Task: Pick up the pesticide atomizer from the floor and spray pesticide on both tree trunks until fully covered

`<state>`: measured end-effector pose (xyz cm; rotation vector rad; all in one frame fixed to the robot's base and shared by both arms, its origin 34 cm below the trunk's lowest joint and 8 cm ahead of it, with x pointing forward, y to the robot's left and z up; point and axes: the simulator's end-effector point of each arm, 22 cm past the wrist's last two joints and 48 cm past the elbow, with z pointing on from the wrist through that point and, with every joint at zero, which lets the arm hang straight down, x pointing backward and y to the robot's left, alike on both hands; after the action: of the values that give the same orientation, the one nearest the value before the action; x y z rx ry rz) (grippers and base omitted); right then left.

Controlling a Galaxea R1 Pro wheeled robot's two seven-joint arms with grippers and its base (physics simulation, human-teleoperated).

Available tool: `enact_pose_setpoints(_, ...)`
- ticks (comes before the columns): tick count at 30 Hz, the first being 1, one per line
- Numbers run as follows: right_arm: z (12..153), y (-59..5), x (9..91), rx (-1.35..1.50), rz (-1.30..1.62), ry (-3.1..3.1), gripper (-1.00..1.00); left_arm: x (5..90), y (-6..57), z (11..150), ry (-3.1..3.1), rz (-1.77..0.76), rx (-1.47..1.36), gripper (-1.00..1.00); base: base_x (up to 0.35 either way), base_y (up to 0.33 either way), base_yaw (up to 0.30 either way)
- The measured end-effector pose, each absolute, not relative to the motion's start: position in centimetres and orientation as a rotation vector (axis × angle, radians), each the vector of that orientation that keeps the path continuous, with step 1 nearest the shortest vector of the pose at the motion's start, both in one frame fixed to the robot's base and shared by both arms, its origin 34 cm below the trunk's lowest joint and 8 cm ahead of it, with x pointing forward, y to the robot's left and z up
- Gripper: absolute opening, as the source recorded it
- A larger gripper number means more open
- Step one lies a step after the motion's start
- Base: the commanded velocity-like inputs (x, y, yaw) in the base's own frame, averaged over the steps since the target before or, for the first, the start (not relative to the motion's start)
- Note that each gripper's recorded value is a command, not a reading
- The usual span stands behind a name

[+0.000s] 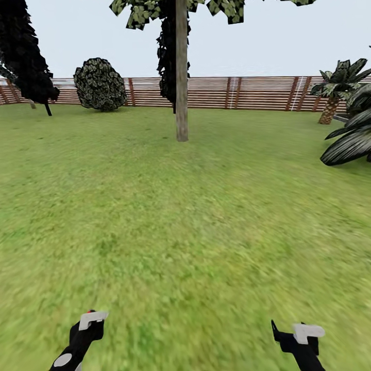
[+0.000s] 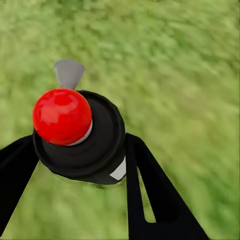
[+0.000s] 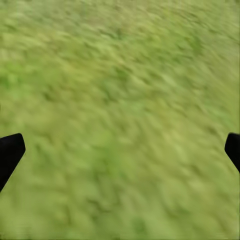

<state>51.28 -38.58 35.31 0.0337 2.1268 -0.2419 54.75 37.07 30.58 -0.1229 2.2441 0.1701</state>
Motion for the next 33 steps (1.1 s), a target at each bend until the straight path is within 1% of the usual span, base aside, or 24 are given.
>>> enact_pose_setpoints(33, 35.36, -38.57, 51.32, 0.034, -0.242, 2.126, 1.0, 54.76, 37.08, 30.58, 2.244, 0.17, -0.123, -1.0, 0.337, 0.07, 0.0)
